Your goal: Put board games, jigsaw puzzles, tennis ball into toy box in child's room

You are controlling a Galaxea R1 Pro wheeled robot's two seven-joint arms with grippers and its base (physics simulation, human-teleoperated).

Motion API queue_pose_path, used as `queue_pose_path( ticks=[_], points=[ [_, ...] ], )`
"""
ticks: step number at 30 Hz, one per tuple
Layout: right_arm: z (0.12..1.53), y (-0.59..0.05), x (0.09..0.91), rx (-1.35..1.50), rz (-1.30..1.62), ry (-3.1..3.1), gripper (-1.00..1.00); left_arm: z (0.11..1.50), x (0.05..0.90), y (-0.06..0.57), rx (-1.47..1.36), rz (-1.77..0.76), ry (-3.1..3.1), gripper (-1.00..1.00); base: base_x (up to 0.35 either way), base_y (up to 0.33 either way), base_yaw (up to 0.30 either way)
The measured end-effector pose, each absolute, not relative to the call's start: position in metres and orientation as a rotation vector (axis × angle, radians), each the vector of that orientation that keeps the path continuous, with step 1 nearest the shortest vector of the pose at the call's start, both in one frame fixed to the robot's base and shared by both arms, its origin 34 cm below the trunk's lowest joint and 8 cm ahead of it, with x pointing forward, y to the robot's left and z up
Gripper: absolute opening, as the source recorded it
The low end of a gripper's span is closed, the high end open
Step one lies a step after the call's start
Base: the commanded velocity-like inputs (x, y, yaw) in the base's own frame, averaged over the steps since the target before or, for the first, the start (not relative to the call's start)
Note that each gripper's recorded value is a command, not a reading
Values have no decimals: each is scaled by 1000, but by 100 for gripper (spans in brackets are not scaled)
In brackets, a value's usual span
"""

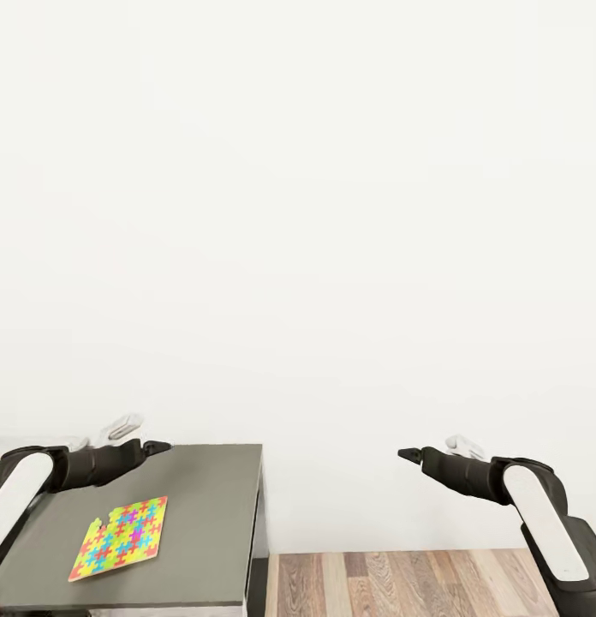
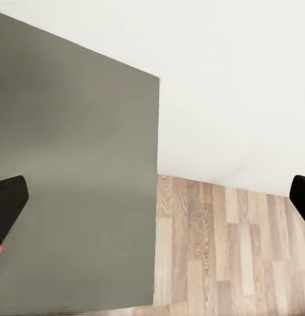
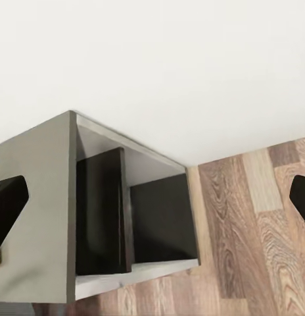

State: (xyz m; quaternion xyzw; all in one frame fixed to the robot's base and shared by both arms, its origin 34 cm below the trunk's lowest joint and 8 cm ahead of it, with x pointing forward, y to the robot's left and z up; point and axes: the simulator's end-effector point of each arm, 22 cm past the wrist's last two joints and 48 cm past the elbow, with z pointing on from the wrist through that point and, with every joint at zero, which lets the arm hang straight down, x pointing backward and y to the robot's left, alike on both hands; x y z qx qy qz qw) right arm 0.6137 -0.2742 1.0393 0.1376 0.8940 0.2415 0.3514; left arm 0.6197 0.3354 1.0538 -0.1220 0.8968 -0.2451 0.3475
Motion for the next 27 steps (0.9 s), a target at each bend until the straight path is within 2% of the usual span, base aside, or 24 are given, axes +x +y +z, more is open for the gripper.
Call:
queue_pose_path(
  ticks=[14, 21, 27],
  points=[
    [1030, -271, 613, 355, 625, 2337, 100, 1028, 616, 368, -390, -434, 2397, 100, 0, 0, 240],
    [1029, -270, 613, 355, 630, 2338, 100, 1000, 613, 370, -450, -385, 2446, 100, 0, 0, 74],
    [1025, -271, 613, 359, 631, 2344, 100, 969, 620, 386, -506, -242, 2490, 100, 0, 0, -6]
  ],
)
